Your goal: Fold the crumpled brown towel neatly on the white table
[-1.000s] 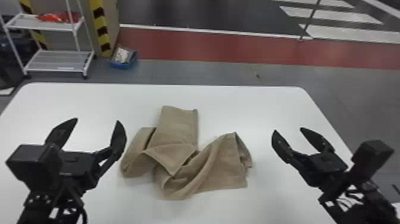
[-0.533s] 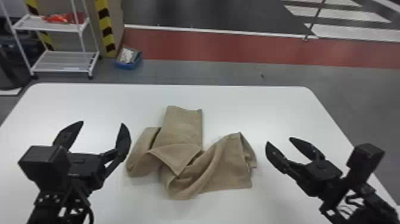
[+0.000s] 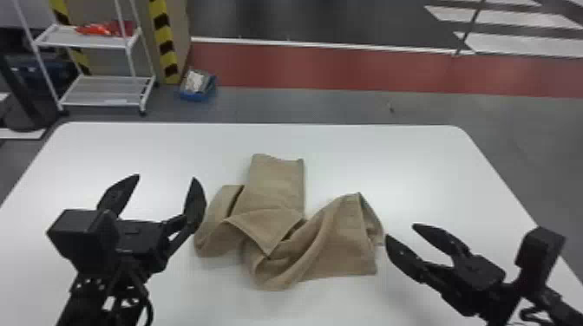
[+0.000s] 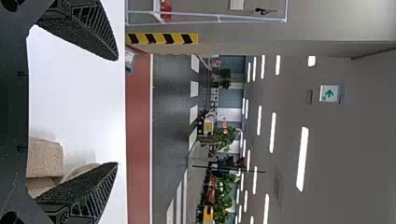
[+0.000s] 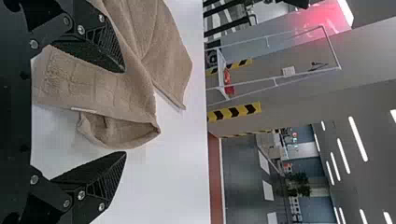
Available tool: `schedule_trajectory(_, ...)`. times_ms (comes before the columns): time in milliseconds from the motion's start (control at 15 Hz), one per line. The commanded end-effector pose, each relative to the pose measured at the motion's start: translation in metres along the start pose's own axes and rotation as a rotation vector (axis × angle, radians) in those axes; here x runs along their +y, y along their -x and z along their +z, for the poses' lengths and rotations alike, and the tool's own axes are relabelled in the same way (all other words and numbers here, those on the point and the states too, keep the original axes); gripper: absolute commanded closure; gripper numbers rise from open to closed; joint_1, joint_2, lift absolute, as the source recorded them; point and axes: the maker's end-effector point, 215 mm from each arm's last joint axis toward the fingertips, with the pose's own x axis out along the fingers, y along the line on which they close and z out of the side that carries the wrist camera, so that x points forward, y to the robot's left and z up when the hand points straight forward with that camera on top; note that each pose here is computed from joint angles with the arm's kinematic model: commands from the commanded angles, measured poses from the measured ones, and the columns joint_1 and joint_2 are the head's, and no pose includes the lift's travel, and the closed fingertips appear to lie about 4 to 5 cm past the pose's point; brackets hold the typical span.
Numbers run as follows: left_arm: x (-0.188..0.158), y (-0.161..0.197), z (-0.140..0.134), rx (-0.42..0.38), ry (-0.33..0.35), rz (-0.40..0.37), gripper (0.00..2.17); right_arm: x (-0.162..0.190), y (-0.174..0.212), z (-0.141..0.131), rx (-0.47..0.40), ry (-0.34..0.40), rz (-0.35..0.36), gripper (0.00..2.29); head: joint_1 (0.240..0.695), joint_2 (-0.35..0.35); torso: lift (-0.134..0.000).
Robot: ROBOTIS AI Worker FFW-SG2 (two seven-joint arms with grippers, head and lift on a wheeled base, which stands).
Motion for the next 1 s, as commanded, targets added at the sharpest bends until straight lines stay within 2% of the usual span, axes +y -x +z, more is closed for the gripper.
schedule_trajectory(0, 0.000, 0.000, -0.001, 0.000, 0.001, 0.000, 0.08, 0.007, 0.000, -0.019, 0.074, 0.024, 0.019, 0.35, 0.695, -0.101, -0.124)
schedule_trajectory(133, 0.002, 0.000, -0.002, 0.001, -0.003, 0.005, 0.08, 0.011, -0.004, -0.034, 0.133, 0.063, 0.012, 0.35, 0.695, -0.093, -0.124)
schedule_trajectory(267, 0.001, 0.000, -0.005, 0.006, -0.002, 0.001, 0.08, 0.015, -0.009, -0.043, 0.152, 0.065, 0.031, 0.35, 0.695, -0.086, -0.124)
schedule_trajectory(333, -0.001, 0.000, -0.006, 0.007, -0.001, -0.002, 0.08, 0.017, -0.013, -0.049, 0.158, 0.069, 0.046, 0.44, 0.695, -0.081, -0.124)
schedule_trajectory(467, -0.003, 0.002, -0.006, 0.007, -0.001, -0.005, 0.08, 0.016, -0.018, -0.061, 0.173, 0.066, 0.051, 0.47, 0.695, -0.074, -0.124)
schedule_trajectory(733, -0.001, 0.004, -0.005, 0.002, 0.001, 0.001, 0.08, 0.023, -0.025, -0.068, 0.204, 0.071, 0.061, 0.47, 0.695, -0.068, -0.124)
schedule_trajectory(933, -0.002, 0.006, -0.005, 0.002, -0.001, -0.002, 0.08, 0.032, -0.029, -0.076, 0.234, 0.082, 0.075, 0.65, 0.695, -0.059, -0.124)
